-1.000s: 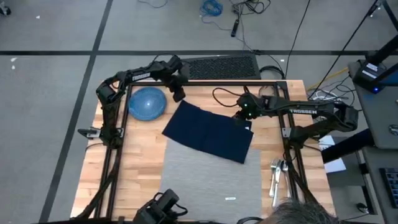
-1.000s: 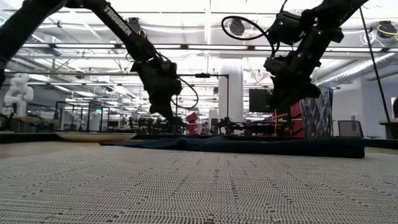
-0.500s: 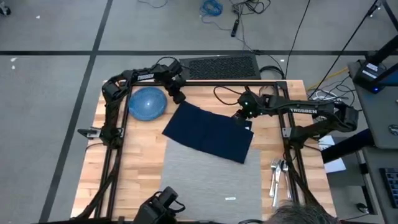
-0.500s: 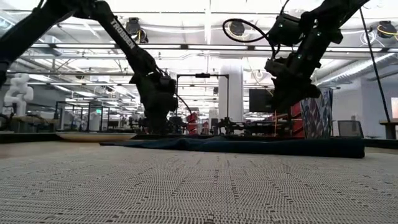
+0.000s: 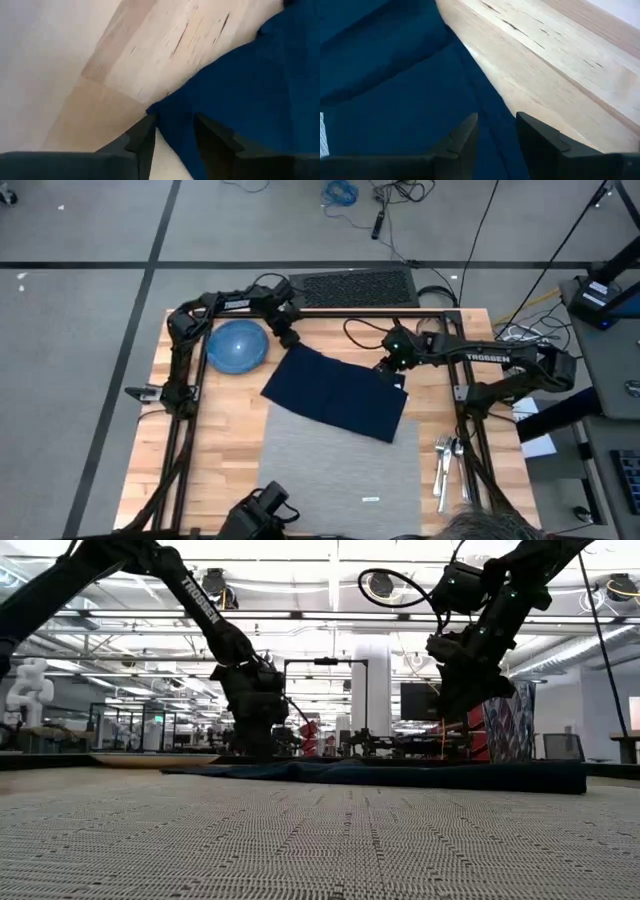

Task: Set table place
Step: Fold the dark blue napkin

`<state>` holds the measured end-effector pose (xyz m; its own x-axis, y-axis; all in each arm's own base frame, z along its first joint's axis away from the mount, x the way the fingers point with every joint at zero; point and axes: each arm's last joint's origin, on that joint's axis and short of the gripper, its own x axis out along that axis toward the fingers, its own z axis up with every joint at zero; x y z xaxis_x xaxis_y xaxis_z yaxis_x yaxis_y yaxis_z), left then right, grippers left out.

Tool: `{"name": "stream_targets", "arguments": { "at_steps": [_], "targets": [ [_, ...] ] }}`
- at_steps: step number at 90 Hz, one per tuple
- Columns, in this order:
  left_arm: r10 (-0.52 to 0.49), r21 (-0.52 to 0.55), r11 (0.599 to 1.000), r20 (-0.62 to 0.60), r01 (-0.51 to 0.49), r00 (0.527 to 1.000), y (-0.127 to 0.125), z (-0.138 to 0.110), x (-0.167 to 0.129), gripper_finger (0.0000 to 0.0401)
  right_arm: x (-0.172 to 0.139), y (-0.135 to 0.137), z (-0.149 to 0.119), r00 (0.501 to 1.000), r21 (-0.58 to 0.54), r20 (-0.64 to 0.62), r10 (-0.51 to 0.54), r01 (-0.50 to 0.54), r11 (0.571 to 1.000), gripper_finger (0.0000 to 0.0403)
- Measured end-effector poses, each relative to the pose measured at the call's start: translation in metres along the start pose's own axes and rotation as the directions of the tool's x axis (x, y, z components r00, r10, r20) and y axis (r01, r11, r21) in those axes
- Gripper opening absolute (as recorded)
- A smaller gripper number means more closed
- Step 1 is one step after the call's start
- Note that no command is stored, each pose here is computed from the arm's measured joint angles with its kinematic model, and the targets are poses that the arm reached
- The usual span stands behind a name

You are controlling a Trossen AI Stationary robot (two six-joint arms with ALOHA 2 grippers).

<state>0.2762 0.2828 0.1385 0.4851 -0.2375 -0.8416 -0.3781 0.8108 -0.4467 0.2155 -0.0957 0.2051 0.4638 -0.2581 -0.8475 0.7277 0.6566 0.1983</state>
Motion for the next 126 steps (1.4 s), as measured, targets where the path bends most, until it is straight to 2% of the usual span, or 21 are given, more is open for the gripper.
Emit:
{"name": "stream_targets", "arguments": {
  "at_steps": [10,20,32,59,97,112,126],
  "targets": [
    [-0.001,-0.004,1.0,-0.005,0.001,1.0,0.0,-0.001,0.0,0.0022,0.0,0.0,0.0,1.0,-0.005,0.0,0.0,0.0,1.0,0.0123],
    [-0.005,-0.007,1.0,-0.01,0.005,1.0,-0.001,-0.001,-0.001,0.0004,0.0,0.0,0.0,1.0,-0.005,0.0,0.0,0.0,1.0,0.0123],
    [-0.012,-0.011,1.0,-0.001,0.012,1.0,-0.008,-0.001,-0.012,0.0001,0.0,0.0,0.0,1.0,-0.005,0.0,0.0,0.0,1.0,0.0123],
    [-0.01,0.043,0.999,0.102,0.006,0.995,-0.037,0.005,-0.054,0.0,0.0,0.0,0.0,1.0,-0.009,0.0,0.0,0.0,1.0,0.0123],
    [-0.058,0.075,0.996,0.006,0.057,0.998,-0.07,0.001,-0.046,0.0,0.0,-0.002,-0.001,1.0,-0.007,-0.02,-0.013,0.013,1.0,0.0123],
    [0.073,0.121,0.99,0.003,-0.073,0.997,-0.083,0.001,-0.053,0.0,0.006,-0.014,-0.013,0.994,0.023,-0.109,-0.022,0.024,0.999,0.0123],
    [0.084,0.14,0.986,0.018,-0.086,0.996,-0.092,-0.001,-0.063,0.0,0.015,-0.018,-0.026,0.989,0.065,-0.148,0.029,-0.019,0.998,0.0123]
  ]
}}
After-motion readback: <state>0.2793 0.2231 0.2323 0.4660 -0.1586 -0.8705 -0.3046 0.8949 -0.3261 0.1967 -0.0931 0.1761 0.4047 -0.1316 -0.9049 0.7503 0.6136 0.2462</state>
